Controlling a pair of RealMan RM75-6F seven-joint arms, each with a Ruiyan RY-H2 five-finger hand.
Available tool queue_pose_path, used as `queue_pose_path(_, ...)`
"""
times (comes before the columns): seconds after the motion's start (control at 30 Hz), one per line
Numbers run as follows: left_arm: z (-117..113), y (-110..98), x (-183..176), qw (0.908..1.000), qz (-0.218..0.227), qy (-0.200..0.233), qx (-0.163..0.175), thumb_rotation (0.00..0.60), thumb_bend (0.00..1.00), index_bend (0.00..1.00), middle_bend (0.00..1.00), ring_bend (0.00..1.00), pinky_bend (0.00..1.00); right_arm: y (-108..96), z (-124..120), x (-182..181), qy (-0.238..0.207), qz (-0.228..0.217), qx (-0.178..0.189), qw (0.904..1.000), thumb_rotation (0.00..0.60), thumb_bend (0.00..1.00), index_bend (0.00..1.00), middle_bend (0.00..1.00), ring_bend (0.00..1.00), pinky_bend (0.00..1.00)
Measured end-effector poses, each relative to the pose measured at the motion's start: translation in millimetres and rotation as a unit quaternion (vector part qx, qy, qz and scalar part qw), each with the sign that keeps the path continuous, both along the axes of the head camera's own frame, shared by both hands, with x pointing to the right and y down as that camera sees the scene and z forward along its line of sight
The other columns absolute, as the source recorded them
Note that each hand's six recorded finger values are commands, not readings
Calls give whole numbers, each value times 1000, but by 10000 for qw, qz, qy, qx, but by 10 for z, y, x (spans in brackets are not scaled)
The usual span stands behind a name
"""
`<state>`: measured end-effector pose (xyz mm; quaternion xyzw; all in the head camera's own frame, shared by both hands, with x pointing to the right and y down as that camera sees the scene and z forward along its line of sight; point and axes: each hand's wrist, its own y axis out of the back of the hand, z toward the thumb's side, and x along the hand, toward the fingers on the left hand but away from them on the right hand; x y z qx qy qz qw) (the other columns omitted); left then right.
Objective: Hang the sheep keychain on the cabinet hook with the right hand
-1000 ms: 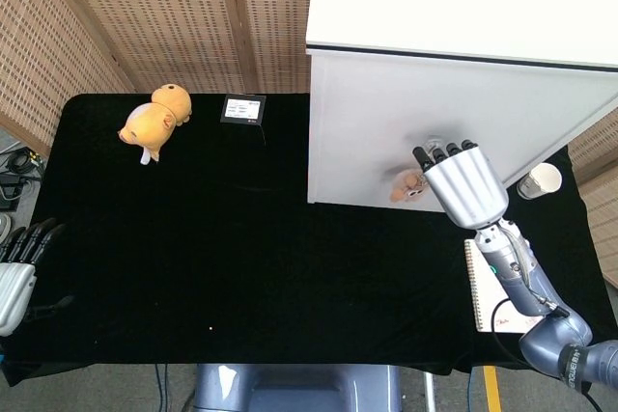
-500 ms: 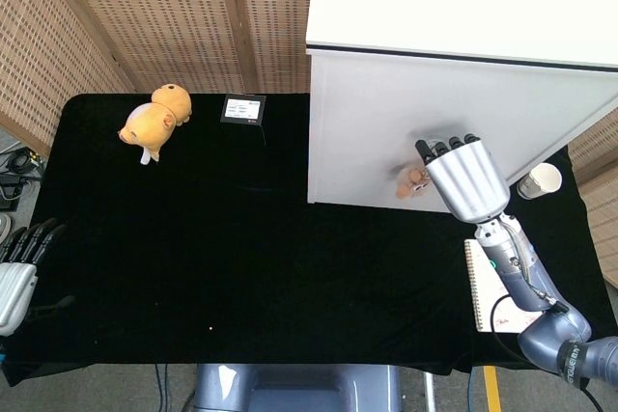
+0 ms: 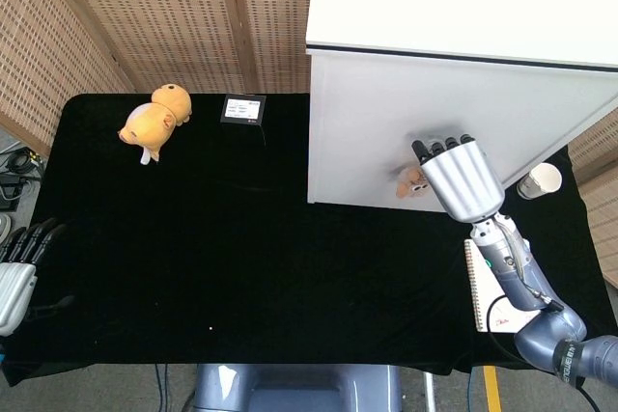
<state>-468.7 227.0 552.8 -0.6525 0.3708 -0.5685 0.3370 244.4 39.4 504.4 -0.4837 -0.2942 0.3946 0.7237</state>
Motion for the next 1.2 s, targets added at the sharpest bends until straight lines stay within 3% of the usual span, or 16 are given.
queue_pose_path(0.07, 0, 0, 1, 10000, 3, 1, 0, 600, 0, 0, 0, 0, 0, -2, 3, 4, 16, 13, 2, 10000, 600, 552, 728, 948, 924, 1000)
queue_pose_path(0.23, -3, -1, 1, 10000, 0, 1, 6, 600, 0, 0, 0, 0, 0, -9, -16, 16, 8, 83, 60, 9999, 600, 278, 640, 947, 924, 1000)
queue_pose_path(0.3, -3, -1, 0, 10000, 0, -3, 6, 600, 0, 0, 0, 0, 0, -7, -30, 18, -15, 105, 117, 9999, 600, 236, 638, 947, 924, 1000)
queue_pose_path(0.73, -2, 3, 9, 10000, 17, 8, 0, 600, 0, 0, 0, 0, 0, 71, -225, 40, -232, 4, 351, 9991, 600, 231, 663, 947, 924, 1000)
queue_pose_path(0.93, -10, 9, 18, 10000, 35, 25, 2, 600, 0, 0, 0, 0, 0, 246, -406, 189, -495, -73, 394, 9980, 600, 230, 659, 911, 902, 1000)
queue_pose_path(1.1, -30, 17, 30, 10000, 62, 50, 29, 600, 0, 0, 0, 0, 0, 527, -414, 477, -772, 147, 51, 9969, 600, 175, 583, 754, 764, 955)
queue_pose_path(1.17, -38, 23, 37, 9999, 78, 61, 37, 600, 0, 0, 0, 0, 0, 651, -396, 607, -835, 310, -117, 9960, 600, 117, 530, 644, 657, 821)
queue_pose_path(1.2, -42, 25, 42, 9999, 90, 68, 44, 600, 0, 0, 0, 0, 0, 739, -375, 698, -855, 449, -242, 9950, 600, 69, 492, 561, 570, 707)
